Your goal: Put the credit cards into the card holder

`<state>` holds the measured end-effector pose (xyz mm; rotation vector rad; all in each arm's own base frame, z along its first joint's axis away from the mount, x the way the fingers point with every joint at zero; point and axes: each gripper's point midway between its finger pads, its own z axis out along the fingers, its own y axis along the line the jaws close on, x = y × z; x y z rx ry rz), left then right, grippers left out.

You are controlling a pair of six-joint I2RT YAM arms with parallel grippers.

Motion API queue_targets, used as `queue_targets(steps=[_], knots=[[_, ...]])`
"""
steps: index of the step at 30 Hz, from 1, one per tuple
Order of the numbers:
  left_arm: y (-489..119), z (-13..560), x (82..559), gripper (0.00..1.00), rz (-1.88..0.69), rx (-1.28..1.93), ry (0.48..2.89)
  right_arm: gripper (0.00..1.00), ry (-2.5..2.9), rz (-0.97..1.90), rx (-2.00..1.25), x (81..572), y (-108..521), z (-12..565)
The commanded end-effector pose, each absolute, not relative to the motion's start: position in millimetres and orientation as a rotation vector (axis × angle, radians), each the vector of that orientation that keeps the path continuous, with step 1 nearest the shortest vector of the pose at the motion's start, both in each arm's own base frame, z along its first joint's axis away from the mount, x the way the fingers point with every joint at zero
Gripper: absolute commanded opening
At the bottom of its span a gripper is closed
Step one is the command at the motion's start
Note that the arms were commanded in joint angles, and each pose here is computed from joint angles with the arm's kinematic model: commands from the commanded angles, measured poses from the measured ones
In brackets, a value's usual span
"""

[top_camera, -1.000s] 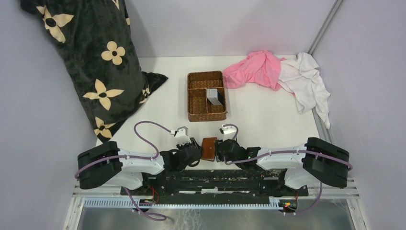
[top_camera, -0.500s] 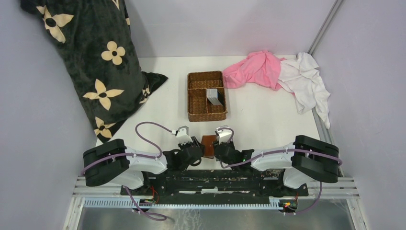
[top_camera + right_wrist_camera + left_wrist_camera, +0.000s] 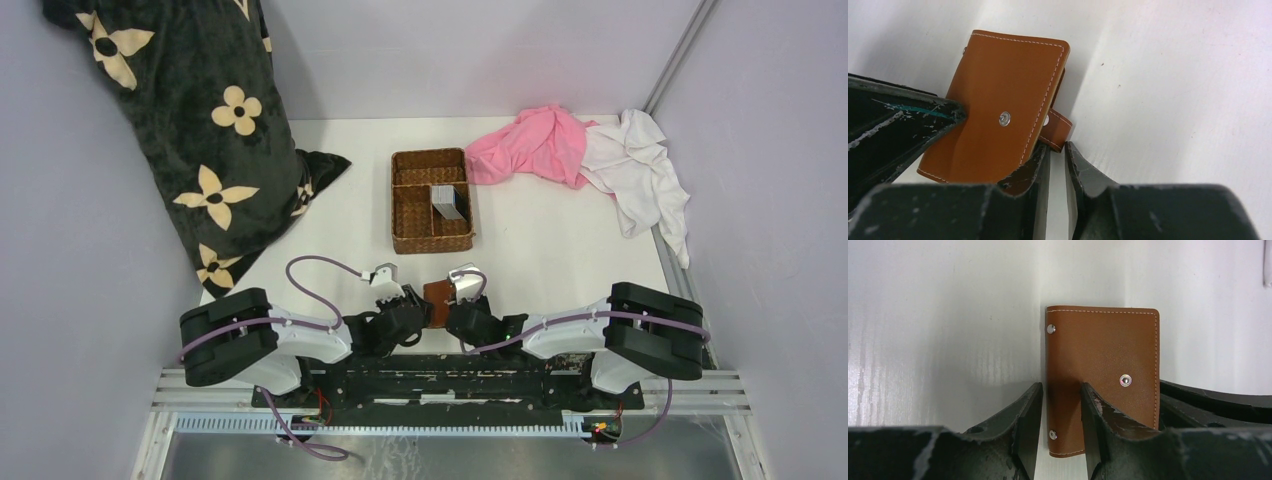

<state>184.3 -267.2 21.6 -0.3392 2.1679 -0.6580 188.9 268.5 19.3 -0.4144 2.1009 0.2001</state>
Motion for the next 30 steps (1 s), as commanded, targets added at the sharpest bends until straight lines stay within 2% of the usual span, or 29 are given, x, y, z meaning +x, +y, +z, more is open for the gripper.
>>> queue_targets(steps=[1,30], knots=[[-245.1,-13.3,167.3,0.42,-0.546,-0.310,2.282,0.21,2.033,0.209,-0.374,196.8,270.9,36.0],[-245.9,-17.5,166.3,0.42,-0.516,-0.276,2.304,0.11,2.101,0.432,-0.024,213.0,242.8,23.9]])
